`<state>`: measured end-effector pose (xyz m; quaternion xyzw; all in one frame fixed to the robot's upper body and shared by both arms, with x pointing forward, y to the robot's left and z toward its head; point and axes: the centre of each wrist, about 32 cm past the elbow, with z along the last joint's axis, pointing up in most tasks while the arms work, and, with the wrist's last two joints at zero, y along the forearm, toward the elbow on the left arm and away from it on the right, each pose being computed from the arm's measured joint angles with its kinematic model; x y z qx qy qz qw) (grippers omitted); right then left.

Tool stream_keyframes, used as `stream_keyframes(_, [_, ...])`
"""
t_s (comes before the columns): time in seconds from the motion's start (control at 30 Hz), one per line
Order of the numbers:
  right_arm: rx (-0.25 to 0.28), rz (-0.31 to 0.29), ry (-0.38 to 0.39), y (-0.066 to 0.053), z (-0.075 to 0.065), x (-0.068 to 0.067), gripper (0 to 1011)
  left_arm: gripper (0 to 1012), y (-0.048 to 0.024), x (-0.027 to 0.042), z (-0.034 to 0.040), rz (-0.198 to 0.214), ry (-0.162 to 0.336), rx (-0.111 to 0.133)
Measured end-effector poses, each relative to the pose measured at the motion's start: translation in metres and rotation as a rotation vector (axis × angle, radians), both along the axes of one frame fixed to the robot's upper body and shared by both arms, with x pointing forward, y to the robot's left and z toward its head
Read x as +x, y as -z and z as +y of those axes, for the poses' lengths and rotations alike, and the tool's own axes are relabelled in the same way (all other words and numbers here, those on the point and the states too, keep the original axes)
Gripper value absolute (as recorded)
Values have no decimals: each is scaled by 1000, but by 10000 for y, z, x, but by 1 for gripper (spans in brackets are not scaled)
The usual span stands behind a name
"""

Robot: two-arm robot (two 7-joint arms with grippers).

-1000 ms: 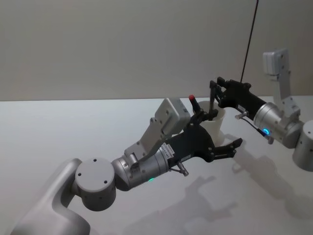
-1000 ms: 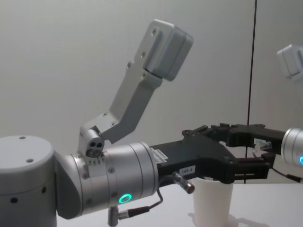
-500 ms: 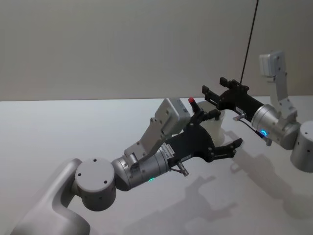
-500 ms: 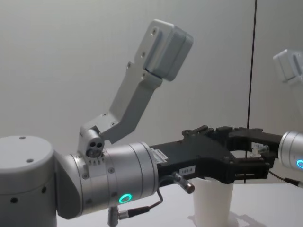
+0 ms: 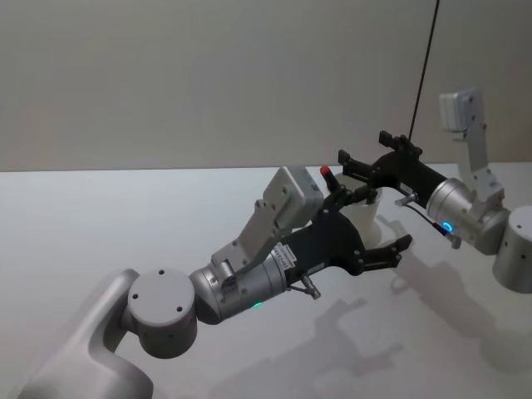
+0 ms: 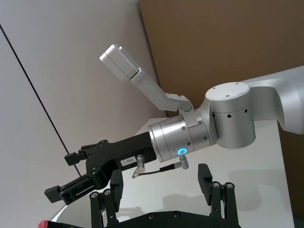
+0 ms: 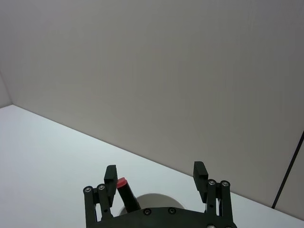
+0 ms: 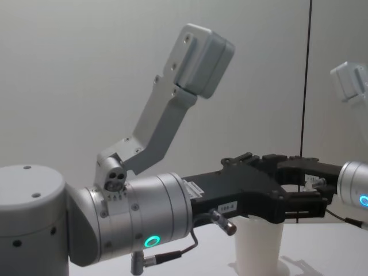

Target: Place the pen into the pen holder.

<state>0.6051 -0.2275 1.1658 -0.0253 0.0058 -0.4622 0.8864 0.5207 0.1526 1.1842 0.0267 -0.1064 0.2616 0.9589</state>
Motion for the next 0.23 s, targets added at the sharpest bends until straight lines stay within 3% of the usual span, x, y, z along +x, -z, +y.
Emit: stream_keyframes(0.23, [0,1,0,1,4,1,1001,1000,0,0,0,0,0,0])
